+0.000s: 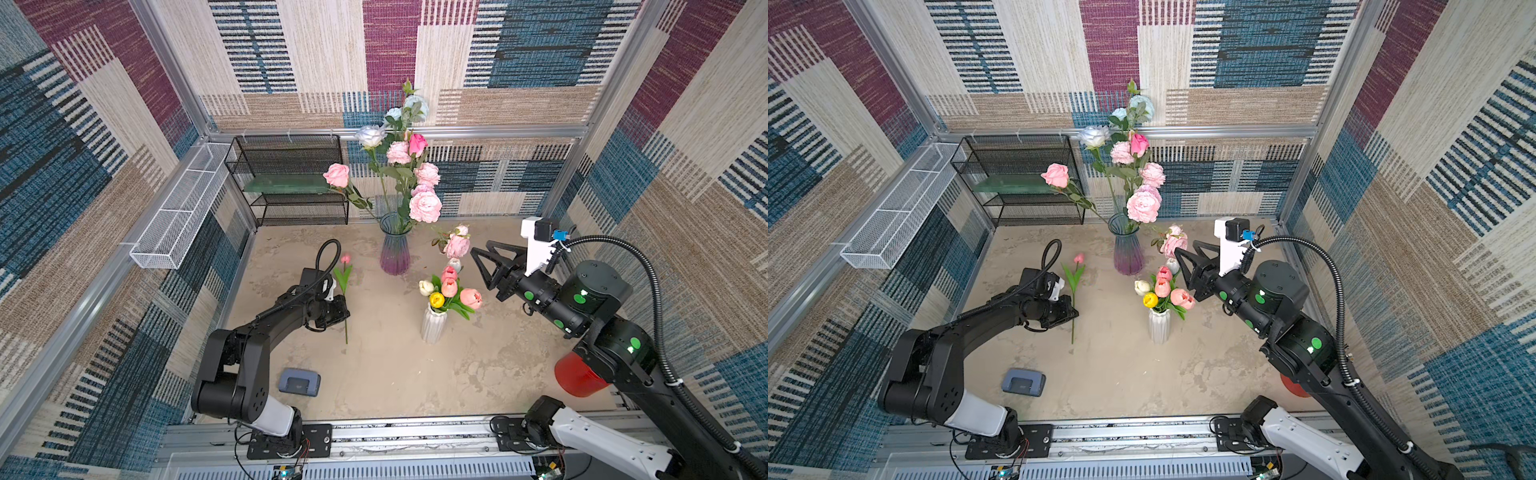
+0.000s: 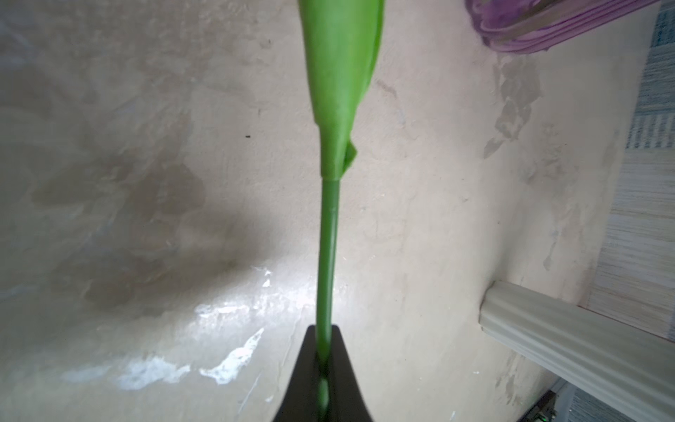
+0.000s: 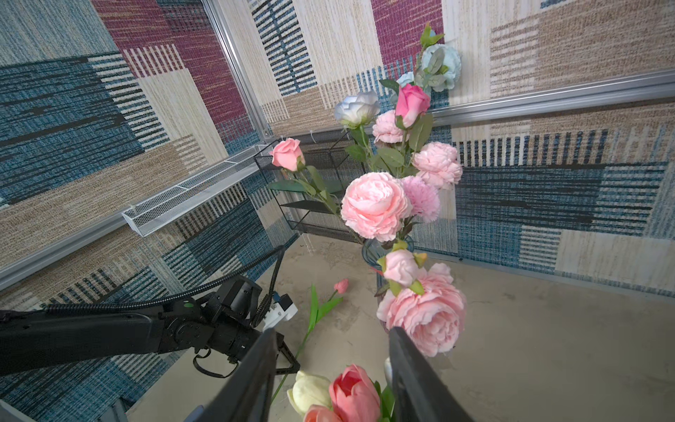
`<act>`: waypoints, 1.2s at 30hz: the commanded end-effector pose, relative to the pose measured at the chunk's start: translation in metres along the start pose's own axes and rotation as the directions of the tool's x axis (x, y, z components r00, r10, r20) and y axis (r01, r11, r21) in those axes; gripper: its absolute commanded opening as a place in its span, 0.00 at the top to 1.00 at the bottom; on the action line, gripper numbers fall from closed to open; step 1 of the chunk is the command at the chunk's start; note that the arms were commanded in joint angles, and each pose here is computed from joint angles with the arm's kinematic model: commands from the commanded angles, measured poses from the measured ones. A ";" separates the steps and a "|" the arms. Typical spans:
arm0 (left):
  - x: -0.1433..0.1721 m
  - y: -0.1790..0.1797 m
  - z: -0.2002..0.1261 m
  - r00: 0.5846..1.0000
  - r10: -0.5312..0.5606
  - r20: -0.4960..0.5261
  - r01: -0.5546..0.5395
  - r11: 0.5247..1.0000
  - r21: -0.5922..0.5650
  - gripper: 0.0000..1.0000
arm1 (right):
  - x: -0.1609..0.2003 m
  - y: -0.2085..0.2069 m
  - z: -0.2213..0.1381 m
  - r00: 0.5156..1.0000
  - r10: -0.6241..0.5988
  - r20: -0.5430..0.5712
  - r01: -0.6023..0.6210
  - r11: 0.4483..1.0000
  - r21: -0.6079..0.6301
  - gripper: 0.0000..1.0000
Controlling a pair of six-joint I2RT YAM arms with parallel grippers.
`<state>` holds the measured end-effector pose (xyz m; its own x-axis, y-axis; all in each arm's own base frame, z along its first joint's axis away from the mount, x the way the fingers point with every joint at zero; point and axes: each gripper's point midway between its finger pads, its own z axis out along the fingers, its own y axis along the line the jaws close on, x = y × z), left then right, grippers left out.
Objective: Pick out pink flowers from the vase
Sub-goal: Place the flower at the center of the board, then pick up the flower from the vase.
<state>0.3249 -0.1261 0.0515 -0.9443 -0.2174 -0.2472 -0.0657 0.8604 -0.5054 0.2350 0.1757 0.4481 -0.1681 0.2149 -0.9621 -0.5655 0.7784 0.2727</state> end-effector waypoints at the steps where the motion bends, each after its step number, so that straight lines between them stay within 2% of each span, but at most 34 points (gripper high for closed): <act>1: 0.011 0.007 0.006 0.996 0.049 -0.076 -0.050 0.999 -0.013 1.00 | -0.007 0.003 -0.001 0.999 -0.011 0.036 0.012 1.000 -0.026 0.49; 6: 0.016 0.022 0.010 0.993 0.034 -0.117 -0.044 0.995 -0.086 0.99 | 0.002 -0.003 0.002 1.000 -0.012 0.012 0.012 1.000 -0.017 0.48; 8: 0.016 0.026 0.008 0.993 0.027 -0.115 -0.040 0.993 -0.113 0.94 | 0.001 -0.004 0.001 1.000 -0.015 0.015 0.015 1.000 -0.014 0.48; 13: 0.015 0.032 0.004 0.994 0.021 -0.105 -0.038 0.987 -0.158 0.76 | -0.008 -0.006 -0.004 0.999 -0.023 0.026 0.023 1.000 -0.001 0.47; 20: 0.009 0.029 -0.014 0.998 0.036 -0.051 -0.045 0.983 -0.177 0.67 | -0.026 0.000 -0.017 0.999 -0.046 0.028 0.046 0.999 -0.007 0.44; 22: 0.005 0.022 -0.027 0.999 0.053 -0.009 -0.054 0.984 -0.172 0.65 | -0.031 -0.002 -0.023 0.999 -0.028 0.043 0.027 1.000 0.008 0.28; 23: 0.003 0.017 -0.035 0.998 0.062 0.013 -0.059 0.985 -0.163 0.65 | -0.033 -0.004 -0.026 0.998 -0.012 0.061 0.011 1.000 0.017 0.26; 27: 0.002 -0.013 -0.078 0.979 0.142 0.149 -0.126 0.986 -0.110 0.63 | -0.033 0.001 -0.051 0.992 -0.058 0.112 0.059 0.998 -0.012 0.27; 30: 0.017 -0.041 -0.105 0.948 0.208 0.242 -0.202 0.978 -0.047 0.61 | -0.016 0.000 -0.066 0.987 -0.113 0.117 0.116 0.993 -0.022 0.36; 33: 0.039 -0.069 -0.122 0.911 0.300 0.284 -0.312 0.950 -0.003 0.60 | 0.007 0.001 -0.074 0.987 -0.124 0.102 0.130 0.990 -0.060 0.44; 36: 0.061 -0.087 -0.133 0.872 0.399 0.285 -0.417 0.909 0.005 0.59 | 0.034 0.004 -0.083 0.983 -0.152 0.104 0.164 0.979 -0.117 0.48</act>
<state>0.2450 -0.1513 0.1895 -0.7674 -0.0371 -0.6401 0.2982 0.8631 -0.4076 0.1719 0.1308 0.4267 -0.0339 0.1826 -0.9826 -0.6201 0.7672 0.1640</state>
